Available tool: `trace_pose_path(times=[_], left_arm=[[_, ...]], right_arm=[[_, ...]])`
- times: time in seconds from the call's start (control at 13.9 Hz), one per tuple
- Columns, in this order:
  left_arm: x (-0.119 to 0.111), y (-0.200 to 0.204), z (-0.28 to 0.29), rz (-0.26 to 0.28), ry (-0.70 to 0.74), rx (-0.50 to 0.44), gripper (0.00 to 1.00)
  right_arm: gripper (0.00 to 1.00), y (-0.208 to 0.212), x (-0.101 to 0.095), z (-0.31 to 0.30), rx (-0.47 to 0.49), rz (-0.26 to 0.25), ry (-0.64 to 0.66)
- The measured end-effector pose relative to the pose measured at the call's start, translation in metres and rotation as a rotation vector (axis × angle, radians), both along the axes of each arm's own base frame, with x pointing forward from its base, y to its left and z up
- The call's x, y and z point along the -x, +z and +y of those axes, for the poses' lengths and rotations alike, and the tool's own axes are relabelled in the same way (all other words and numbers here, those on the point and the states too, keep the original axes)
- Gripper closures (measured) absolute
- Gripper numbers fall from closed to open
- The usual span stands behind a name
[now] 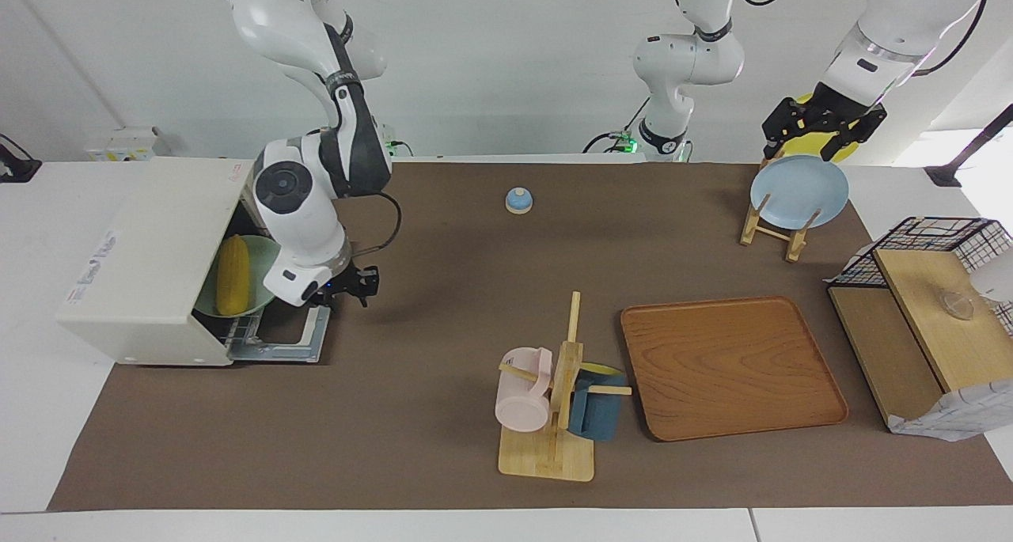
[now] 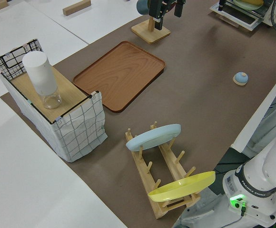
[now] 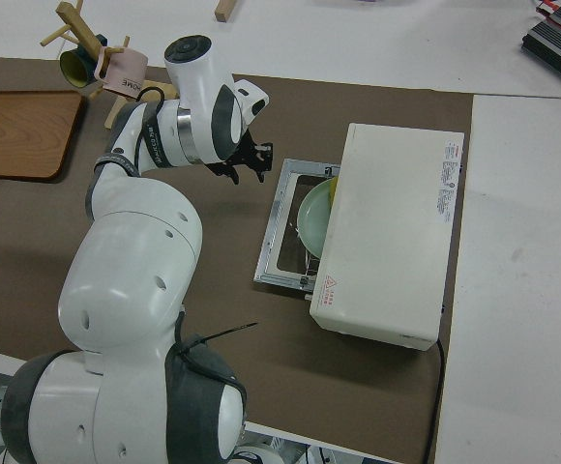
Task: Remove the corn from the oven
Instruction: 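Pull the oven door down and open with the right gripper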
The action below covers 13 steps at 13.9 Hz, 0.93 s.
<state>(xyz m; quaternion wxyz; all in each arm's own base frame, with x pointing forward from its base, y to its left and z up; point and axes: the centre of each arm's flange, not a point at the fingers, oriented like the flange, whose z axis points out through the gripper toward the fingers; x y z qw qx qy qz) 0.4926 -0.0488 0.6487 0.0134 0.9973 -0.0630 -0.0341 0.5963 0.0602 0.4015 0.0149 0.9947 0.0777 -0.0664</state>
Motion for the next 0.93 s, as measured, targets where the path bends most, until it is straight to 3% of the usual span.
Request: trace_pose_path(times=[0.36, 0.79, 0.93], left_arm=[[0.000, 0.000, 0.000, 0.000, 0.000, 0.000, 0.00], [0.000, 0.000, 0.000, 0.000, 0.000, 0.000, 0.00], [0.000, 0.000, 0.000, 0.000, 0.000, 0.000, 0.00]], right_arm=[[0.41, -0.002, 0.013, -0.079, 0.003, 0.069, -0.088], [0.43, -0.029, 0.021, -0.087, -0.001, 0.053, -0.087], [0.49, -0.032, 0.025, -0.088, 0.030, 0.059, -0.065]])
